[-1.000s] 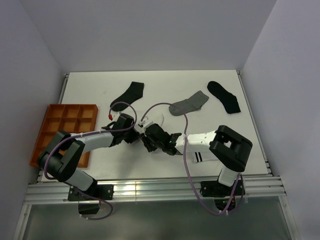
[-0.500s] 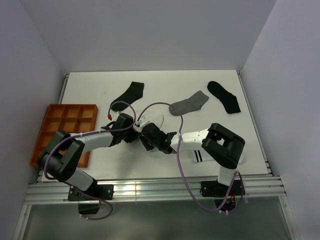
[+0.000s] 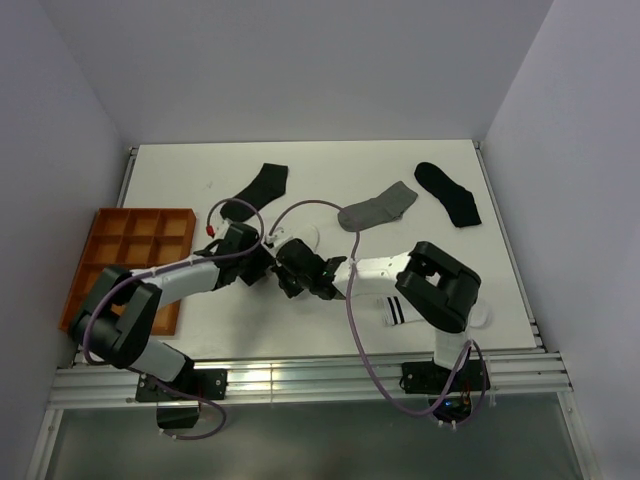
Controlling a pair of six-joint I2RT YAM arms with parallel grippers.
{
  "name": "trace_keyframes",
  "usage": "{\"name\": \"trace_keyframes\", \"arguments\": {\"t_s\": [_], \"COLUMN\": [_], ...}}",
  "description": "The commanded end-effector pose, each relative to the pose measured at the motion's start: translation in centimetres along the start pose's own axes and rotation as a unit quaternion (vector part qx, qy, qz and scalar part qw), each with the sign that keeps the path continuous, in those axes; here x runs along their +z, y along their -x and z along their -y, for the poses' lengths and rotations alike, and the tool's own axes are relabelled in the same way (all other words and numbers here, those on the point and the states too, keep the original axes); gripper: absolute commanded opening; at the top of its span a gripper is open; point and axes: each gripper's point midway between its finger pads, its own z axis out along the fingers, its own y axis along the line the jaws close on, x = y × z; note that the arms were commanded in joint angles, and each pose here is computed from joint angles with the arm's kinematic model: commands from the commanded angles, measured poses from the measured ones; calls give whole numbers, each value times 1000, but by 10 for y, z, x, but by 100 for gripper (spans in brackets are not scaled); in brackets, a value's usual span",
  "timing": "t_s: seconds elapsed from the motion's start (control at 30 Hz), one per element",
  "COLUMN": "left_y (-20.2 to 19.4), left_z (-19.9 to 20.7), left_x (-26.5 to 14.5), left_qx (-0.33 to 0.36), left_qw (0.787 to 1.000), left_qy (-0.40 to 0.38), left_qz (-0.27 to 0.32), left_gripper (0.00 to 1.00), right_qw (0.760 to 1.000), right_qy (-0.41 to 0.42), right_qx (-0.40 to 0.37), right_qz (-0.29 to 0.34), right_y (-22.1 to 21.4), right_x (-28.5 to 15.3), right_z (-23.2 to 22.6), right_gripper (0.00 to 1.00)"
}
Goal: Roll the socks
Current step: Roll the sock at the center of the board.
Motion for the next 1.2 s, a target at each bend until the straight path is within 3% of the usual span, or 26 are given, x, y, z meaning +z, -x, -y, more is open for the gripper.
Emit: {"name": "trace_keyframes", "arguments": {"t_s": [0.0,0.27,0.4,0.57,0.9,1.17], "left_y": [-4,1,-8,-12,-19,-33], "left_z": [-64,-76,-76,-69,-77,-94], "left_x": [-9,-29,-33,-34,-22,-7], "left_qx": [16,-30,-35,-34,-29,-18], "left_qw": [995,995,997,999,998,995], "left_qy": [103,88,68,34,53,93], "left_qz": [1,29,14,6,-6,-36], "left_gripper": [59,71,72,71,61,48], "right_qw": [994,960,933,917,896,894], "right_qy": [51,187,249,267,281,270], "right_qx": [43,177,229,257,303,318], "right_qz": [-86,-108,-125,-145,-162,-160], "right_y": [-33,-13,-2,0,1,1], "right_x": [-2,-10,-17,-12,-7,-3], "right_z": [-13,-29,-32,-24,-16,-9], "right_gripper": [0,0,0,0,0,2]}}
